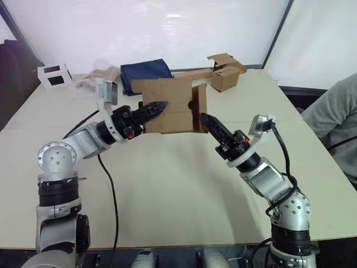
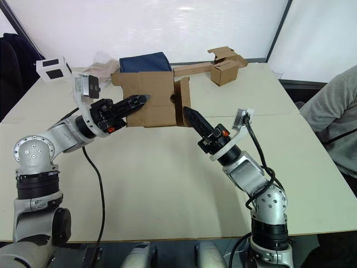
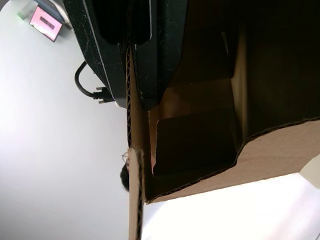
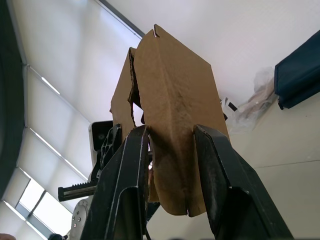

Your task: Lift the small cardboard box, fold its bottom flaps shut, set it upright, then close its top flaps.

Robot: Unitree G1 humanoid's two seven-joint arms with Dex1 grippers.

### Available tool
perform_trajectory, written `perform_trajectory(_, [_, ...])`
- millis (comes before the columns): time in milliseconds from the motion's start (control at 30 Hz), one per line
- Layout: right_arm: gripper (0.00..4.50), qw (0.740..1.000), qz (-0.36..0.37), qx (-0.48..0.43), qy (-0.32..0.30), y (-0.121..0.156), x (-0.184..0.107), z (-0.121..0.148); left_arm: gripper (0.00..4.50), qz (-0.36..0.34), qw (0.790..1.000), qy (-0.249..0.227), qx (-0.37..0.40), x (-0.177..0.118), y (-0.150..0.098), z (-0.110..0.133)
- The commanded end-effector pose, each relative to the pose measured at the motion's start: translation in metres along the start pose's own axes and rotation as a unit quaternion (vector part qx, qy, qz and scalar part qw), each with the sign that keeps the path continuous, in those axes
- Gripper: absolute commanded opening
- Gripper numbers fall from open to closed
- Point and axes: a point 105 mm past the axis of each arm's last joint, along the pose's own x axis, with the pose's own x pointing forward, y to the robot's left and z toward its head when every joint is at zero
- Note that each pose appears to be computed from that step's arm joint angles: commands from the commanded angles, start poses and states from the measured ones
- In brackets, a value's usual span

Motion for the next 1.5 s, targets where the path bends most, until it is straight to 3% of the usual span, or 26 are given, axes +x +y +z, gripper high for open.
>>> perform_trajectory(33, [1.41, 0.999, 0.024, -0.021, -0.008, 0.013, 0.004, 0.007, 0.00, -0.018, 1.000, -0.004, 0.022, 0.000, -0.012, 0.006])
perform_trajectory(433, [1.41, 0.999, 0.026, -0.027, -0.009, 0.017, 0.007, 0.008, 0.00, -0.014, 1.000, -0.003, 0.021, -0.001, -0.011, 0.005])
perform_trajectory(533, [0.81, 0.999, 0.025, -0.030, -0.008, 0.017, 0.008, 0.008, 0.00, -0.014, 1.000, -0.003, 0.020, -0.002, -0.011, 0.005])
perform_trajectory(600, [0.10, 0.999, 0.024, -0.031, -0.007, 0.018, 0.008, 0.008, 0.00, -0.014, 1.000, -0.004, 0.020, -0.002, -0.011, 0.005])
perform_trajectory(633, [0.04, 0.999, 0.020, -0.035, -0.005, 0.017, 0.008, 0.007, 0.00, -0.014, 1.000, -0.004, 0.020, -0.002, -0.011, 0.005])
perform_trajectory(1000, [0.04, 0.999, 0.020, -0.045, 0.000, 0.020, 0.011, 0.007, 0.00, -0.012, 1.000, -0.005, 0.019, -0.003, -0.011, 0.004])
perform_trajectory(1200, [0.04, 0.999, 0.034, -0.011, -0.029, 0.022, 0.008, 0.017, 0.00, -0.010, 1.000, -0.006, 0.019, -0.003, -0.010, 0.005])
perform_trajectory(1367, [1.53, 0.999, 0.036, 0.006, -0.027, 0.023, 0.006, 0.014, 0.00, -0.011, 1.000, -0.008, 0.020, -0.003, -0.011, 0.006])
perform_trajectory(1500, [1.53, 0.999, 0.039, 0.015, -0.026, 0.024, 0.003, 0.011, 0.00, -0.011, 1.000, -0.009, 0.021, -0.003, -0.011, 0.008])
